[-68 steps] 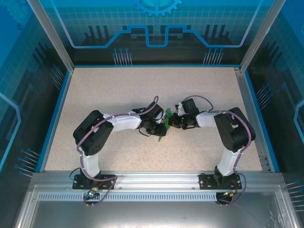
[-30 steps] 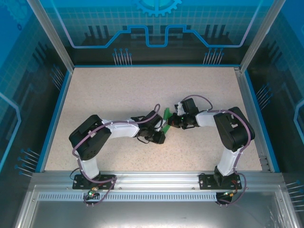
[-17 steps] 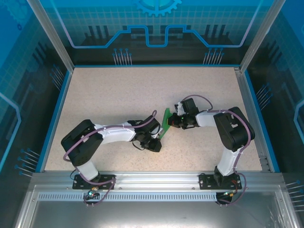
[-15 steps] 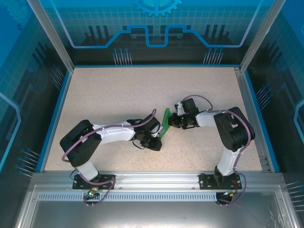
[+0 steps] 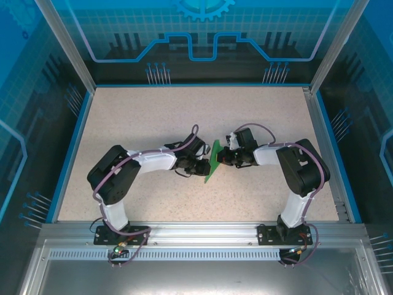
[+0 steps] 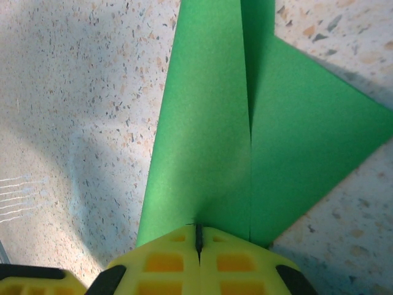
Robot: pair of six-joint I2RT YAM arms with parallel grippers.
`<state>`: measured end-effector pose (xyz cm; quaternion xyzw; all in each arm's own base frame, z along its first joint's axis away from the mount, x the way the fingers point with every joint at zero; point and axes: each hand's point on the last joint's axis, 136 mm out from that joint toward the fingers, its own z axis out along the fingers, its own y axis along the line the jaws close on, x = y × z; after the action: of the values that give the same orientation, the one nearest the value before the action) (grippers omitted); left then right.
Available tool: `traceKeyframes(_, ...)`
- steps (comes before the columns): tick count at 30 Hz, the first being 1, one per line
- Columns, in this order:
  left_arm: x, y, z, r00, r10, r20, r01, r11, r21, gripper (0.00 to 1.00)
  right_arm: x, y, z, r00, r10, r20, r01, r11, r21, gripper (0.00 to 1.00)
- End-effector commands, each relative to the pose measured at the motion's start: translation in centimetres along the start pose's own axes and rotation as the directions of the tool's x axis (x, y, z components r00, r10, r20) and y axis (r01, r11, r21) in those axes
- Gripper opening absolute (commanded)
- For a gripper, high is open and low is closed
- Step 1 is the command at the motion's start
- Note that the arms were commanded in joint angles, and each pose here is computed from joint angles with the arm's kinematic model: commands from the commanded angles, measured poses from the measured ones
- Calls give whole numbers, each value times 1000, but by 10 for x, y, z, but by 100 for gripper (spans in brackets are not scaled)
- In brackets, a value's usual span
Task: Fold a paper plane with a square sheet of paper (pick it up from the middle)
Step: Fold the wing for the fifth time at the center of the table.
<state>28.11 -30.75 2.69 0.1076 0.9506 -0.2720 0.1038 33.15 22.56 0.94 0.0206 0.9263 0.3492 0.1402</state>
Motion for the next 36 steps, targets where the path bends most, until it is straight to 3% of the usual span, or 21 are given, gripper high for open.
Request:
traceKeyframes(1,-6,-4,7,1000,8,8,-8,1000,21,14,48,-63,7,989,108,-104,-82,969,233,0)
traceKeyframes(5,2,3,13,1000,8,-21,-8,1000,10,14,47,-61,7,989,105,-102,-79,970,228,0)
traceKeyframes(14,24,36,22,995,60,-80,-72,986,-150,13,38,-50,-2,993,88,-83,-69,975,210,0)
traceKeyframes(18,35,47,26,988,120,-93,-139,963,-230,12,25,-28,-15,997,67,-40,-60,986,156,0)
traceKeyframes(27,46,66,27,986,156,-53,-165,951,-262,12,10,22,-39,993,103,49,-102,994,-29,5)
traceKeyframes(36,52,74,25,980,194,-34,-196,940,-278,11,20,57,-23,979,192,64,-181,972,-149,0)
